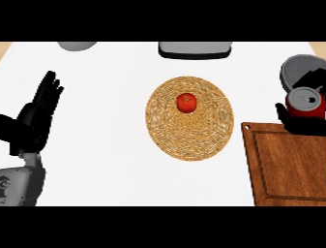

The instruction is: Pick the can from the cutting board and place it in the pan

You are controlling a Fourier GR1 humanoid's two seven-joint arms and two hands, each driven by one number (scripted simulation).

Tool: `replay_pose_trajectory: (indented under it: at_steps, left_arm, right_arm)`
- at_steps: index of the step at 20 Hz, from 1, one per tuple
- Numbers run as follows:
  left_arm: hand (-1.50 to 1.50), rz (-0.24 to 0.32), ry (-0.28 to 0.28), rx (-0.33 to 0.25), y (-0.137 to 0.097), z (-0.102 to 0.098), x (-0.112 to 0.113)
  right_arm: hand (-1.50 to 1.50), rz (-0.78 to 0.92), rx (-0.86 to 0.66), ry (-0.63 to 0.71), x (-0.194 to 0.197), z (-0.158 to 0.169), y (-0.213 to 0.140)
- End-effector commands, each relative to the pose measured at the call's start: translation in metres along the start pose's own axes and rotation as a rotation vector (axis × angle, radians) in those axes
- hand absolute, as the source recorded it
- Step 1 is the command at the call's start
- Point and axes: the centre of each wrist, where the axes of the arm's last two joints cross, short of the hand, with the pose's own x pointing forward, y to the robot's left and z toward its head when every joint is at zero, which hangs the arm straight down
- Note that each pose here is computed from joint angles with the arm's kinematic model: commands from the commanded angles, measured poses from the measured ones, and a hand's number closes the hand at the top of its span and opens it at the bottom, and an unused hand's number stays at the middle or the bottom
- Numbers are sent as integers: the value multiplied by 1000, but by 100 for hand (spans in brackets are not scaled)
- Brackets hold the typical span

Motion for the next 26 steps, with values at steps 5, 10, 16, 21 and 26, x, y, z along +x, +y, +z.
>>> replay_pose_trajectory:
  at_steps: [5, 10, 16, 21, 26]
  left_arm:
    - [0, 17, -8, -10, 1, -6, 5]
    - [0, 15, -24, -19, -10, -9, 13]
    - [0, 14, -35, -78, -30, -16, 16]
    - [0, 22, -53, -61, -25, -12, 9]
    - [0, 14, -51, -84, -26, -17, 16]
  right_arm:
    - [150, 43, -124, 98, -67, -65, -59]
    - [150, 211, -173, 98, -130, -55, -39]
    - [150, 257, -214, 158, -147, -73, -57]
    - [150, 210, -233, 194, -171, -60, -53]
    - [-150, 99, -128, 266, -179, -58, -35]
